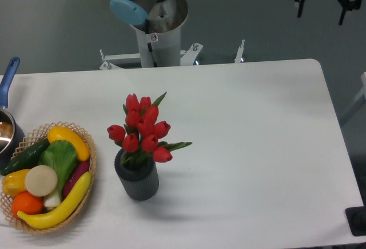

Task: Pick up the flowers from the vase
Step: 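Move the open gripper into view above the table, then lower the open gripper toward the red tulip stems above the black vase, then close the gripper around the tulip stems just above the vase rim, then tilt the gripped tulips and begin lifting them out of the vase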

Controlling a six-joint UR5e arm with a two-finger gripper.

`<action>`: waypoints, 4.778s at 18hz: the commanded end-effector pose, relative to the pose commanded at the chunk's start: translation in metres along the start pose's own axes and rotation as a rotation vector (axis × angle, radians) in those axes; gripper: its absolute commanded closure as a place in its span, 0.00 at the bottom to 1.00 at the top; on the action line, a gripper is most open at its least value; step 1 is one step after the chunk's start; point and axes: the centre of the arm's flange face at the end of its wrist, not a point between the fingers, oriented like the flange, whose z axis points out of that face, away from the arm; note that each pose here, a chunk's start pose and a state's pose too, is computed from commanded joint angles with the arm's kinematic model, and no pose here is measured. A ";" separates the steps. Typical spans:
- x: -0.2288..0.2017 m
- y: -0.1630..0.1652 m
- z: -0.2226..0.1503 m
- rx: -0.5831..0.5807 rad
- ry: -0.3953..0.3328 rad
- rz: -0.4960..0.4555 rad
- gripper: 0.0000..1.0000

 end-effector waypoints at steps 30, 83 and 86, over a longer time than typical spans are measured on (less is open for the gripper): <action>0.082 -0.098 0.110 0.394 0.159 -0.056 0.00; 0.202 -0.258 0.266 0.995 0.526 0.238 0.18; 0.202 -0.259 0.265 1.016 0.530 0.235 0.47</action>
